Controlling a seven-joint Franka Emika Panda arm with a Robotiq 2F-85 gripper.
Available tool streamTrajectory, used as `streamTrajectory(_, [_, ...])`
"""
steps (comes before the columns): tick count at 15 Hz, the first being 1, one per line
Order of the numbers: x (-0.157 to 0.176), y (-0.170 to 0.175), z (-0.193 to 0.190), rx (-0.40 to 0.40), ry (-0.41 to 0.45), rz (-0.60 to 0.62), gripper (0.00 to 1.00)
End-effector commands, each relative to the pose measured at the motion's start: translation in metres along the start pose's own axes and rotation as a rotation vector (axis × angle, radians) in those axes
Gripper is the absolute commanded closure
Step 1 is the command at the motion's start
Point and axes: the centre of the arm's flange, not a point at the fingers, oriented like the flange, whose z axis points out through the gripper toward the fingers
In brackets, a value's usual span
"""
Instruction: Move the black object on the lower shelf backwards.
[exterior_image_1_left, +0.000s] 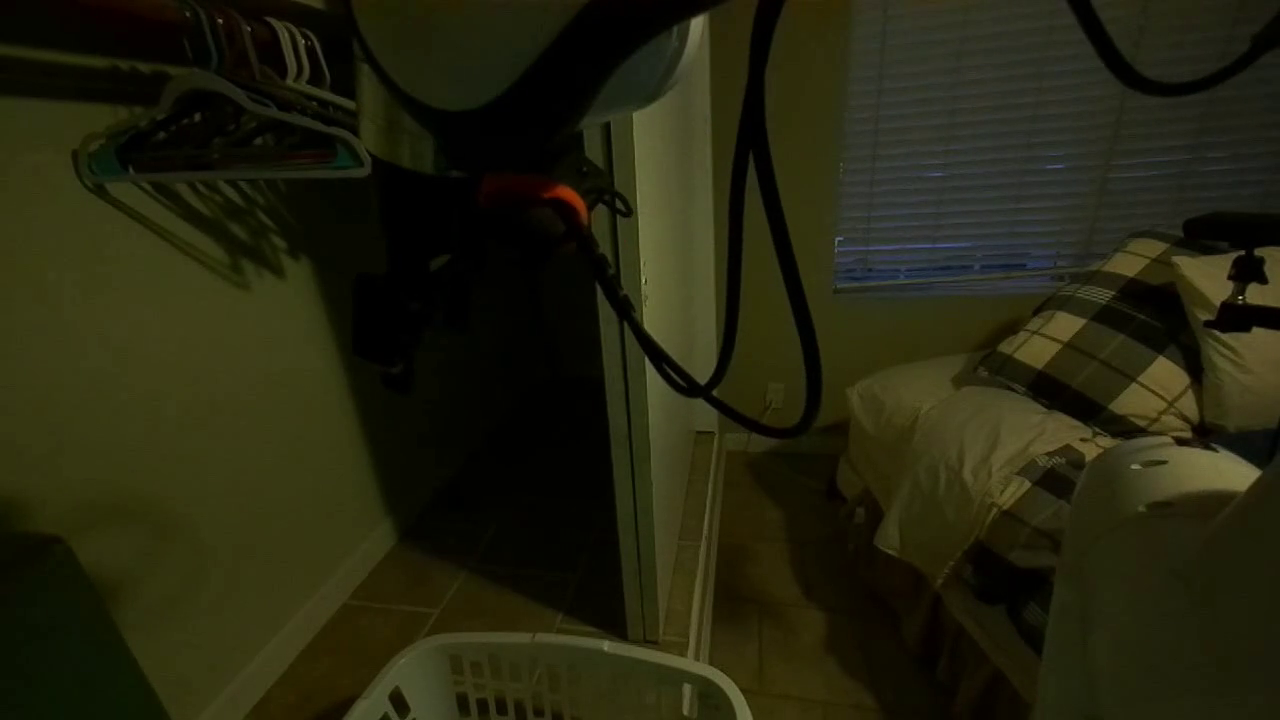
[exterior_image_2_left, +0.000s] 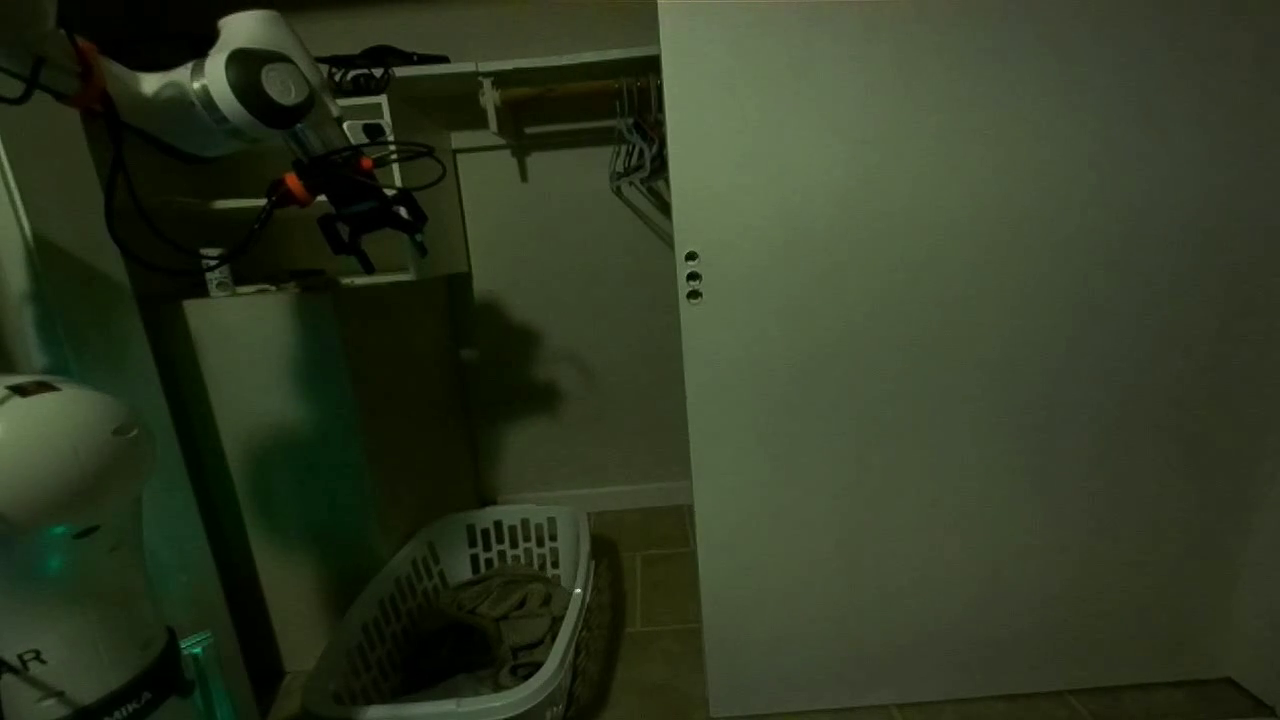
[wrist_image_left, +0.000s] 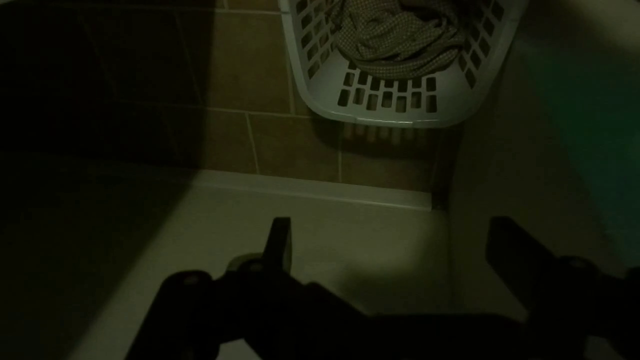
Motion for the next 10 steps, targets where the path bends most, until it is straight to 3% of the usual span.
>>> streamTrajectory(1, [0.005,-0.008,-0.001,0.012,0.02,-0.031,0.0])
streamTrajectory(5, [0.032,-0.055,-0.009,0.132,0.099,-0.177,0.0])
streamTrajectory(10, [0.069,-0.1,-0.015,0.323,0.179,-0.261,0.0])
